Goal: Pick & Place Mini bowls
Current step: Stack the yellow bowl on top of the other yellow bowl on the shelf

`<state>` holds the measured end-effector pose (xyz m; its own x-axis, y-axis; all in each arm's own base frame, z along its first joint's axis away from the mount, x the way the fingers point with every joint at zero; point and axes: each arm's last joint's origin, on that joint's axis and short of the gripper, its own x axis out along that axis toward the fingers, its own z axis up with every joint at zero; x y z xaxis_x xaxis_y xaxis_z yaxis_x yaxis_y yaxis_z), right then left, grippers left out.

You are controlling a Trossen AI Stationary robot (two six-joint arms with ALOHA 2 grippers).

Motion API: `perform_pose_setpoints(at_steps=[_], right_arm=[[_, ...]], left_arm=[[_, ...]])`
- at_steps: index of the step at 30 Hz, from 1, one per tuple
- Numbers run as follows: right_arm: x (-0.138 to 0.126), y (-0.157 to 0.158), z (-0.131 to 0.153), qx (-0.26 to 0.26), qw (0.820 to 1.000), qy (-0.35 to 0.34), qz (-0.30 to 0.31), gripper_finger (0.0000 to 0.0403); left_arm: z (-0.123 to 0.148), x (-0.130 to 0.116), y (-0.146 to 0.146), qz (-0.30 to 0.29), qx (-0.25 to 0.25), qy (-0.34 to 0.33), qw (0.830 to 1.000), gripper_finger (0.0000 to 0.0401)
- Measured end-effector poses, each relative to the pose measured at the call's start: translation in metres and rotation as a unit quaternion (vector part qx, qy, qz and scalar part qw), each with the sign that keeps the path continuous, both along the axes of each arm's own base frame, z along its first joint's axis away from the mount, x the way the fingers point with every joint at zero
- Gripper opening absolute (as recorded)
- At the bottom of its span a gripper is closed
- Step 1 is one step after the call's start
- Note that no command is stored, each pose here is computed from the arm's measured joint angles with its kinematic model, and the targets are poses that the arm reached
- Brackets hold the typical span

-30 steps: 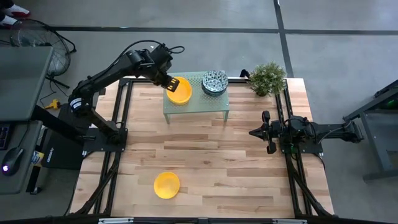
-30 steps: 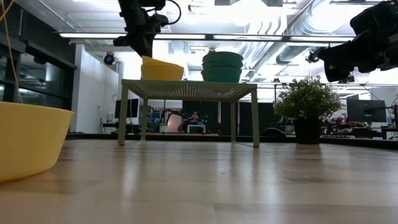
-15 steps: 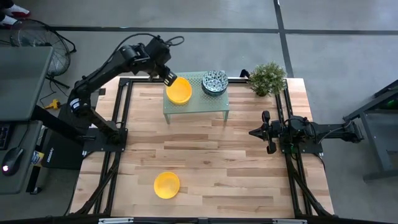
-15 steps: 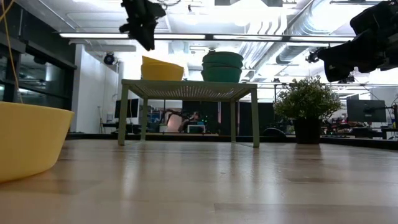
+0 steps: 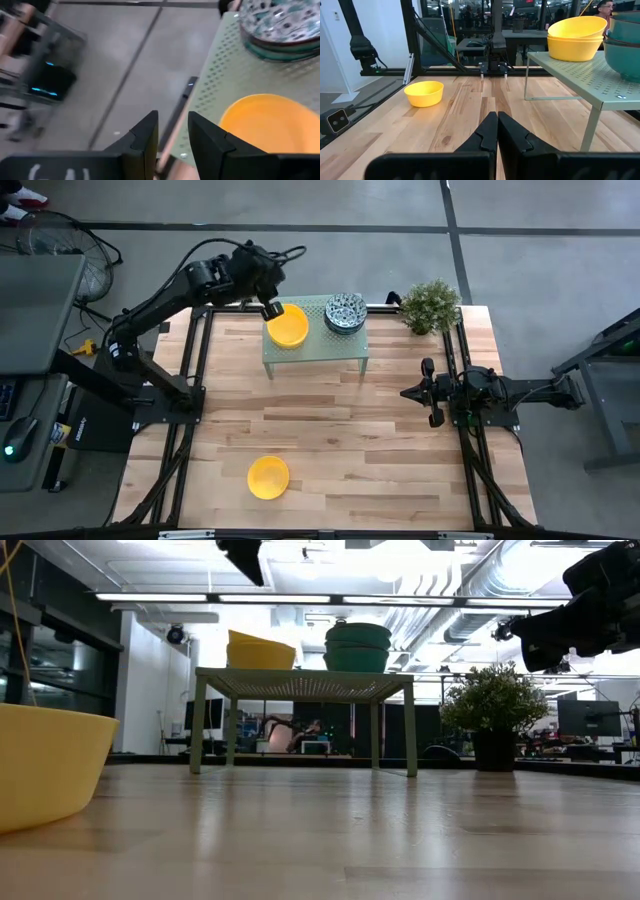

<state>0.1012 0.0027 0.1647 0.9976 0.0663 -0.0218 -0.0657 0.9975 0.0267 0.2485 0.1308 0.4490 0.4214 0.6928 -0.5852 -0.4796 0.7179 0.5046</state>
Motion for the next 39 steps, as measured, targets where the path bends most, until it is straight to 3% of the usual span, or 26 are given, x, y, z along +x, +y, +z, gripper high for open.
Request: perform_pose_setpoints(at_steps=[8, 12, 18, 24, 28, 39], right_arm=[[0.000, 0.000, 0.000, 0.000, 1.000, 0.000, 0.000, 0.0000], [0.000, 0.000, 0.000, 0.000, 1.000, 0.000, 0.000, 0.0000], [0.000, 0.000, 0.000, 0.000, 1.000, 0.000, 0.000, 0.0000], [0.000, 0.000, 0.000, 0.000, 1.000, 0.000, 0.000, 0.0000], [0.000, 0.000, 0.000, 0.000, 1.000, 0.000, 0.000, 0.0000], [0.000, 0.000, 0.000, 0.000, 1.000, 0.003, 0.001, 0.0000]], left_arm=[[0.002, 0.015, -0.017, -0.067, 0.053, 0.009, 0.996, 0.0102], [-0.004, 0.009, -0.025, -0.120, 0.067, -0.018, 0.990, 0.0102], [-0.034, -0.004, -0.033, -0.150, 0.085, -0.046, 0.984, 0.0102], [-0.056, -0.019, -0.042, -0.225, 0.153, -0.075, 0.959, 0.0101], [-0.077, -0.033, -0.044, -0.253, 0.165, -0.099, 0.948, 0.0101], [-0.122, -0.061, -0.027, -0.240, 0.119, -0.152, 0.951, 0.0101]])
